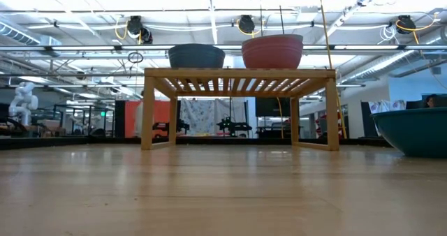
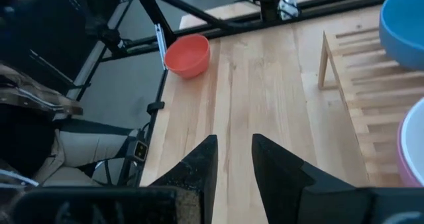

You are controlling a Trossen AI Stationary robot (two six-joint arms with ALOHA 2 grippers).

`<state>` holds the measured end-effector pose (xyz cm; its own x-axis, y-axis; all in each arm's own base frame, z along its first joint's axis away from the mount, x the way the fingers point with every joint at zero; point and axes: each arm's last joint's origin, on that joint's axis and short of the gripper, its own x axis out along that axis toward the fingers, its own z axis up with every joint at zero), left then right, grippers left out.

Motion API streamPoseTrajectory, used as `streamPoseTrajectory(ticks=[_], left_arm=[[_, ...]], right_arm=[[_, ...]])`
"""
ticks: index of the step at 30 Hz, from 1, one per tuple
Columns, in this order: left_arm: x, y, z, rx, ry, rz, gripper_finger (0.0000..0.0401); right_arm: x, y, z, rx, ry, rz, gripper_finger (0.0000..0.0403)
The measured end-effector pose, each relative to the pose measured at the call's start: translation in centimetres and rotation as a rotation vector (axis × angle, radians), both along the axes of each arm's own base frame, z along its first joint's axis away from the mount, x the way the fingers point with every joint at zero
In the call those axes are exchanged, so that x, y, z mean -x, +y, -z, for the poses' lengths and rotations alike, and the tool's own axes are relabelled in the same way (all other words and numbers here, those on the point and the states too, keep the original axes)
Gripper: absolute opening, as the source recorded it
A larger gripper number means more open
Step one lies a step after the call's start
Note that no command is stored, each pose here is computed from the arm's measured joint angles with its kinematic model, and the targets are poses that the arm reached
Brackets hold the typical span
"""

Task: Place and stack bowls onto a shelf
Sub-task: Stack the orange bowl on top of the light blue bowl on the shelf

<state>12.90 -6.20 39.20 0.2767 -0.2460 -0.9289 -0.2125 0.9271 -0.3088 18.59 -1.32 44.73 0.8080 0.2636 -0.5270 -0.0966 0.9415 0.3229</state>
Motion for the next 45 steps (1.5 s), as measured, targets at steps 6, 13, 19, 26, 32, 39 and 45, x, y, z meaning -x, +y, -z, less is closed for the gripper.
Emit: streamPoseTrajectory(ticks=[6,13,19,26,32,39,45], left_arm=[[-0.7,-0.5,2.5,0.022,0.144,-0.069,0.0047],[-1.3,-1.1,5.2,0.069,0.247,-0.092,0.0047],[-2.0,-2.0,7.6,0.124,0.254,-0.053,0.0047],[-0.8,-3.3,9.9,0.078,0.323,0.098,0.0047],[-0.5,-5.0,11.7,0.088,0.28,0.2,0.0047],[-0.4,-6.2,13.6,0.119,0.257,0.193,0.0047],[-0.3,-6.2,14.0,0.118,0.271,0.173,0.0047]], right_arm=[[-0.2,0.0,-0.2,0.004,-0.03,0.0,0.0086],[-0.3,0.0,-0.5,0.008,-0.062,0.0,0.0086],[-0.3,0.0,-0.5,0.008,-0.062,0.0,0.0086],[-0.3,0.0,-0.5,0.008,-0.061,0.0,0.0086],[-0.3,0.0,-0.5,0.008,-0.061,0.0,0.0086],[-0.4,0.0,-0.6,0.01,-0.077,0.0,0.0086],[-0.5,-0.1,-0.9,0.015,-0.115,0.0,0.0086]])
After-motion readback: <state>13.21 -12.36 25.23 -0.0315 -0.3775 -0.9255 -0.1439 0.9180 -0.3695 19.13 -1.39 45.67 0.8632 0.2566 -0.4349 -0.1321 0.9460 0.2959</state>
